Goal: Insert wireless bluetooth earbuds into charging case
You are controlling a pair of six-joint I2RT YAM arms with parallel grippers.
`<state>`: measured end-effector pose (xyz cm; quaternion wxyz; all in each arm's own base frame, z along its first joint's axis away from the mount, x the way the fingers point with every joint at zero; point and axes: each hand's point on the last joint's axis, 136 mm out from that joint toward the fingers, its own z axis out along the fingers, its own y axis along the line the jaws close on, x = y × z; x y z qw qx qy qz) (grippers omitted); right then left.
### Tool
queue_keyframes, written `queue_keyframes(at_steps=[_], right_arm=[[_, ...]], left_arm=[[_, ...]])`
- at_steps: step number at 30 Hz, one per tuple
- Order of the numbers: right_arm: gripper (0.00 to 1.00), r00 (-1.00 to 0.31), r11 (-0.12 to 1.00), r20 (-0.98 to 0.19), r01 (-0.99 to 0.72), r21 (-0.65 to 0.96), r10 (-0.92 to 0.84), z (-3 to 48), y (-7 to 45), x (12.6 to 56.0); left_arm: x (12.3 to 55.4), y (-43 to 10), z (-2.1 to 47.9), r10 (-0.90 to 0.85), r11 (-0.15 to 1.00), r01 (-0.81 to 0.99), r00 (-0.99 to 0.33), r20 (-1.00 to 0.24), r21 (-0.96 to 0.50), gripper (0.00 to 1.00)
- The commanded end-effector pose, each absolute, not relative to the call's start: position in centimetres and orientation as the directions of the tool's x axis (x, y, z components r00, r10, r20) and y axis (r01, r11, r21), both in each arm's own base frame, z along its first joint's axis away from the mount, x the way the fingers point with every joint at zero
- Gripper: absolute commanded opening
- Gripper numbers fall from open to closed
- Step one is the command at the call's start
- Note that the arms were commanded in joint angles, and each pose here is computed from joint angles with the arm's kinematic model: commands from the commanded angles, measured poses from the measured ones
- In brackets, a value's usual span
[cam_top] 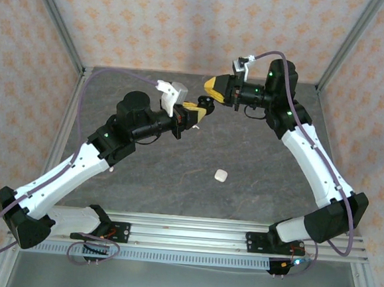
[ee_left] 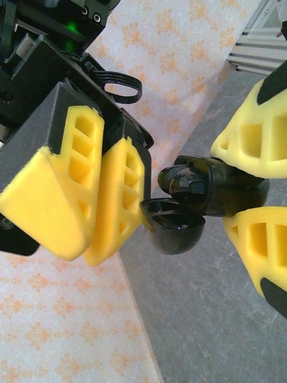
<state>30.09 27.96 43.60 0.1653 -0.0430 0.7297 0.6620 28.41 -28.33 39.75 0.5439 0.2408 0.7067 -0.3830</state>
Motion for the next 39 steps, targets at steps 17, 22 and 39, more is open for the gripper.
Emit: queue_keyframes(at_steps=[17, 22, 39], right_arm=[[0.37, -0.924, 0.270, -0.332, -0.276, 0.922, 0.189, 42.9, 26.0, 30.3], [0.37, -0.935, 0.258, -0.315, -0.269, 0.928, 0.161, 42.7, 26.2, 30.1], [0.15, -0.936, 0.111, -0.351, -0.350, 0.930, -0.010, 45.3, 26.5, 25.6]], left_arm=[[27.2, -30.8, 41.6, -0.046, 0.455, 0.862, -0.229, -0.972, -0.224, 0.00], [27.3, -30.9, 41.9, -0.049, 0.453, 0.864, -0.224, -0.973, -0.221, 0.00], [30.4, -29.4, 39.8, -0.094, 0.583, 0.729, -0.379, -0.921, -0.359, 0.00]])
